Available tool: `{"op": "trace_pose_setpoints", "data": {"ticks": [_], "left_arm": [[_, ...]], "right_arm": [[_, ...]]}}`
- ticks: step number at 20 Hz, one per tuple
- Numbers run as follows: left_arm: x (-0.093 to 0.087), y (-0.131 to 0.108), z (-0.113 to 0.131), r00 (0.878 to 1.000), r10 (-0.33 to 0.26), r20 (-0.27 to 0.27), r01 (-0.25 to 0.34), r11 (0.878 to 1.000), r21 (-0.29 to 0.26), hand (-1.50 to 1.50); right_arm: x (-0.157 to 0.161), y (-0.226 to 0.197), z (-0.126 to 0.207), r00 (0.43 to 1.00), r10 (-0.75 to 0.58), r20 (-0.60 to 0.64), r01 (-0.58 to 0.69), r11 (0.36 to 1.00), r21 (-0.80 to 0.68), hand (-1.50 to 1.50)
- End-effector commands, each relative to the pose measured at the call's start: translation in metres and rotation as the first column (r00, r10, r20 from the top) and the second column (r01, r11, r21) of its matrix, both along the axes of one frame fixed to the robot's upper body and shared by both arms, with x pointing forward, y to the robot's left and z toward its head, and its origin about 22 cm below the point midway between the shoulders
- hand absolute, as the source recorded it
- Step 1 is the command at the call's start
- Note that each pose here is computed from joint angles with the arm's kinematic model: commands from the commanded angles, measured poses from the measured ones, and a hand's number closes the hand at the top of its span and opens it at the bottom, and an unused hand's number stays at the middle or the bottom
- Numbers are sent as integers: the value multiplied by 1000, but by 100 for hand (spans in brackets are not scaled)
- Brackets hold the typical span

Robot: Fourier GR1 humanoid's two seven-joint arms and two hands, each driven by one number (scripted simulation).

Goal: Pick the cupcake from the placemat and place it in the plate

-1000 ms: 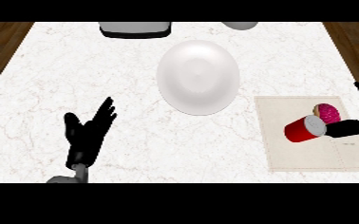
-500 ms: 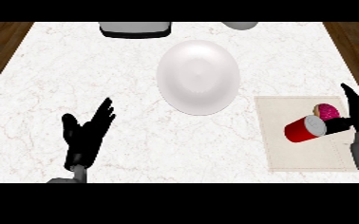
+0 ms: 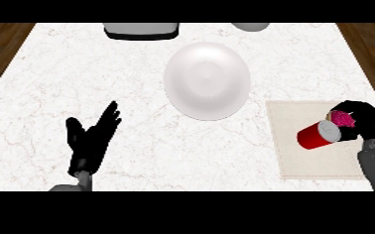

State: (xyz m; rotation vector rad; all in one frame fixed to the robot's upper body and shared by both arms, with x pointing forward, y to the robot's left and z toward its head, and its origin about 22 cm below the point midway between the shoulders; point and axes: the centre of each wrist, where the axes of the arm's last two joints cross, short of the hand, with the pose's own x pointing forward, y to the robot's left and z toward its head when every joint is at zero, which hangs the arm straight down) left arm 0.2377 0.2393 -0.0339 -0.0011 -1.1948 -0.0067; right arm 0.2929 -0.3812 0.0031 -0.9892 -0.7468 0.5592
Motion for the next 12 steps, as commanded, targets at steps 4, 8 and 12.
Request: {"op": "trace_pose_setpoints", "data": {"ticks": [4,8,12], "left_arm": [[2,3,23,1000,-16,-5,16,1000,8,0],[6,-2,6,1000,-4,-11,4,1000,16,0],[11,-15,9,995,-100,-5,100,995,9,0]], "right_arm": [[-7,-1,-7,993,5,117,6,995,-100,150],[20,128,14,897,228,379,-230,972,-41,150],[19,269,29,726,501,472,-559,829,-20,150]]}}
